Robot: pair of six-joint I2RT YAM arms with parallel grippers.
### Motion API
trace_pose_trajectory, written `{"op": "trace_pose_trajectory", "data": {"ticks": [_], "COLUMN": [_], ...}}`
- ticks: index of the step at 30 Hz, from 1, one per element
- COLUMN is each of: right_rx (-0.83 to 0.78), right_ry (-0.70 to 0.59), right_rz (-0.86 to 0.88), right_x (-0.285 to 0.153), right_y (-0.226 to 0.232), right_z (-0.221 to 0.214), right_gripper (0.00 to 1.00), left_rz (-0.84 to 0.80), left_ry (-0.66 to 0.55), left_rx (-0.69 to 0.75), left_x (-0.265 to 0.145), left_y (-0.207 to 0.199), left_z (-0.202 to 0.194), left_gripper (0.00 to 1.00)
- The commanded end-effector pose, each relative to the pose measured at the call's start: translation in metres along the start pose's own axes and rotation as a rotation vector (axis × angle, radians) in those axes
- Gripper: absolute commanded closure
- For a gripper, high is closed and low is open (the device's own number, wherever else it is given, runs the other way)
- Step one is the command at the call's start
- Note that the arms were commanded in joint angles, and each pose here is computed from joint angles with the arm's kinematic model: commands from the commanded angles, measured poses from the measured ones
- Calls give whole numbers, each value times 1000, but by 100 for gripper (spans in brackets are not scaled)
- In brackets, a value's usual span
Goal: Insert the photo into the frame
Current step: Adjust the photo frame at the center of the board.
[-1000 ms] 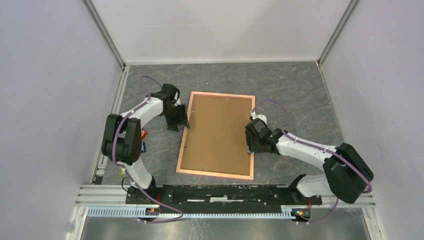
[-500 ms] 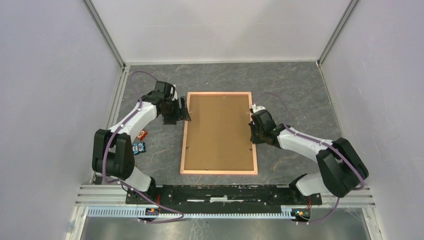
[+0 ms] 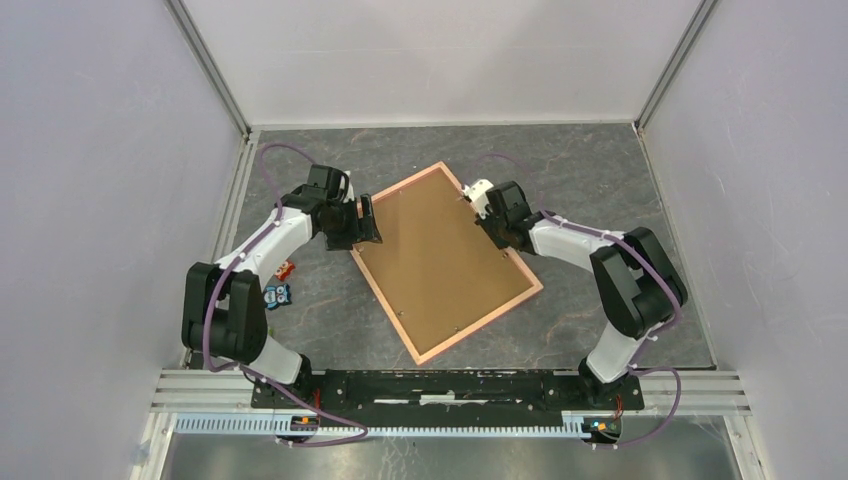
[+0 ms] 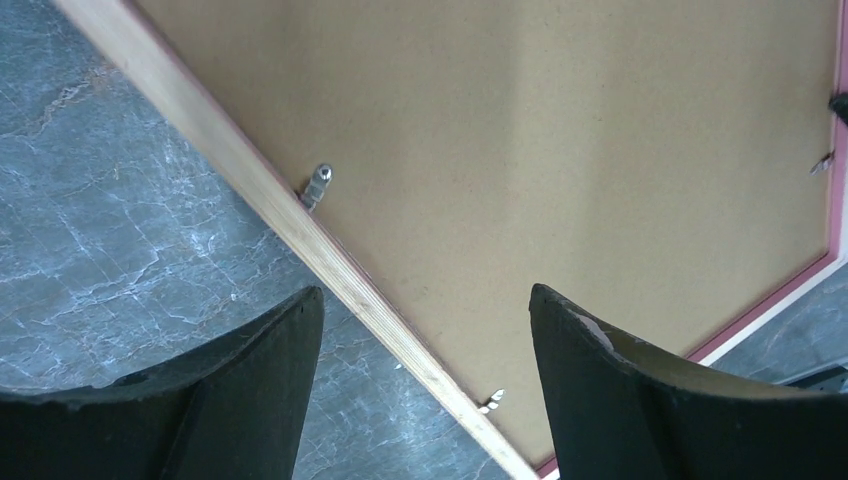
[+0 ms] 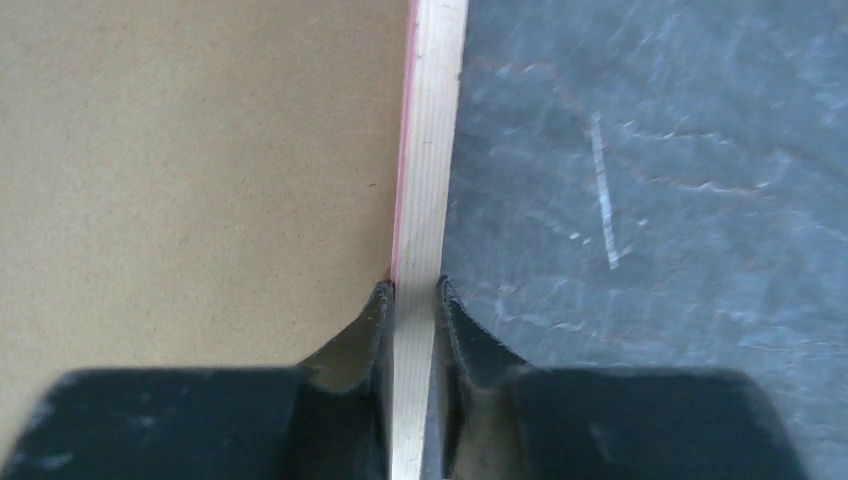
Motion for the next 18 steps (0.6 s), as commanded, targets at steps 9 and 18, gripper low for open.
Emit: {"op": "trace_pose_trajectory", "data": {"ticks": [9,18], "right_rx": [298,982], "right_ry": [-7,114], "right_rz": [-422,-238], "right_x": [-72,-94], "right_y": [-62,2], "right_z": [40,-51], "right_gripper": [23,24], "left_rz": [-91,-133], "left_ry": [-94,-90], "left_rx": [47,37], "left_x": [-11,-10], "left_y": [-17,-24], "left_z": [18,20], "left_gripper": [16,16]}}
Point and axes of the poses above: each gripper's point midway between its finger pads, its own x axis out along the fingers, its own y axis along the line the jaws close on, z = x × y, the point moved 2 cm from there along -x, back along the fingers, and after that the axes turned 10 degrees about x, right-handed, at the moved point
